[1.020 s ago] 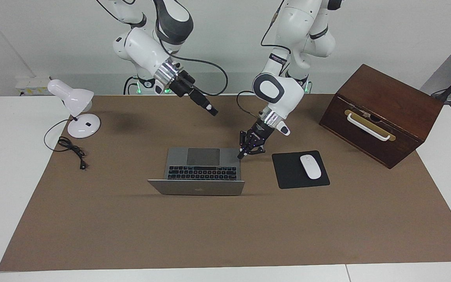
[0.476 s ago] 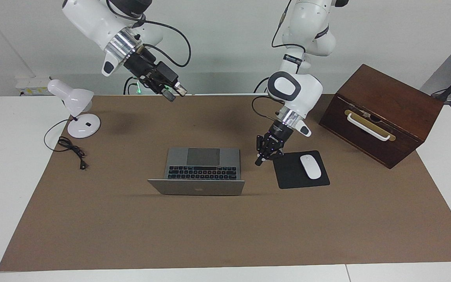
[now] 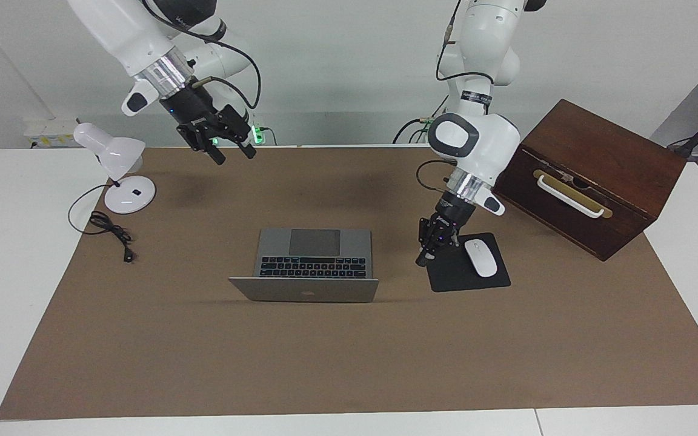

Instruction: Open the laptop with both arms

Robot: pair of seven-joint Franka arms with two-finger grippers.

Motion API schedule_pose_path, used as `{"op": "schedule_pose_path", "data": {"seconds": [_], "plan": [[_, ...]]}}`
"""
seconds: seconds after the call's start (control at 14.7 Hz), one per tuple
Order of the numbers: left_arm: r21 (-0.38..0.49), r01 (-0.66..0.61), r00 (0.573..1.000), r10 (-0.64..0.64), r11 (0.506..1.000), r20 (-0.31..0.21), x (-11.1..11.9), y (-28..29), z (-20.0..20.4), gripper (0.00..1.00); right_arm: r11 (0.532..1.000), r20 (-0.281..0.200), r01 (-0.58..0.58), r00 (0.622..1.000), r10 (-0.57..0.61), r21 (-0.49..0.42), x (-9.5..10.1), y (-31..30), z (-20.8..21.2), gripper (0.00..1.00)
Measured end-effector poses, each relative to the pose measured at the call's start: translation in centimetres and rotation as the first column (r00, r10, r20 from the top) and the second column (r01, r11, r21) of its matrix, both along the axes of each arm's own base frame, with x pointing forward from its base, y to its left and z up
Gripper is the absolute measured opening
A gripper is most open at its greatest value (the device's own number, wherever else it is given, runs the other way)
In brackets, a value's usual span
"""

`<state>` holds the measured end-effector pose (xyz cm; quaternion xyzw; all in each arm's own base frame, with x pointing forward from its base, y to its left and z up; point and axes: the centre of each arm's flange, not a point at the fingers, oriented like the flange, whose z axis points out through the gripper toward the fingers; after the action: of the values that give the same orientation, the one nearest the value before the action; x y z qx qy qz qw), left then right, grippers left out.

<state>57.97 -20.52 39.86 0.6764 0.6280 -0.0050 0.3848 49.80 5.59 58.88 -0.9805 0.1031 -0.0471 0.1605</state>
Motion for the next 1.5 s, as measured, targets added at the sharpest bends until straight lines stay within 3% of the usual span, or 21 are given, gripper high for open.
{"op": "schedule_pose_path", "data": {"seconds": [0.2,0.48,0.61,0.82,1.02,1.22,1.5], "plan": [[0.125,0.172,0.985,-0.174,0.977,0.002,2.8,2.8,2.9,0.01,0.987,-0.011,-0.088,0.996,0.087,-0.133,-0.6,-2.3,-0.2,1.00],[0.317,0.330,0.942,-0.334,0.889,-0.044,4.6,5.7,6.1,0.01,0.964,-0.021,-0.139,0.990,0.138,-0.226,-0.6,-5.1,-0.6,1.00],[0.362,0.384,0.922,-0.374,0.849,-0.102,4.6,6.7,6.3,0.01,0.952,-0.040,-0.152,0.988,0.146,-0.266,-0.2,-5.8,-1.4,1.00],[0.417,0.504,0.864,-0.443,0.756,-0.240,4.4,8.7,8.8,0.01,0.948,-0.072,-0.135,0.990,0.119,-0.288,0.5,-6.6,-2.9,1.00],[0.438,0.627,0.779,-0.516,0.644,-0.357,2.6,10.6,11.9,0.01,0.950,-0.092,-0.119,0.991,0.096,-0.289,1.2,-7.8,-4.3,1.00],[0.404,0.703,0.711,-0.566,0.585,-0.418,-0.1,13.5,14.8,0.01,0.949,-0.054,-0.109,0.994,0.097,-0.296,2.8,-7.8,-4.0,1.00],[0.336,0.820,0.572,-0.665,0.462,-0.480,-4.3,15.6,17.3,0.01,0.948,-0.045,-0.108,0.994,0.099,-0.298,5.1,-7.8,-0.2,1.00]]}}
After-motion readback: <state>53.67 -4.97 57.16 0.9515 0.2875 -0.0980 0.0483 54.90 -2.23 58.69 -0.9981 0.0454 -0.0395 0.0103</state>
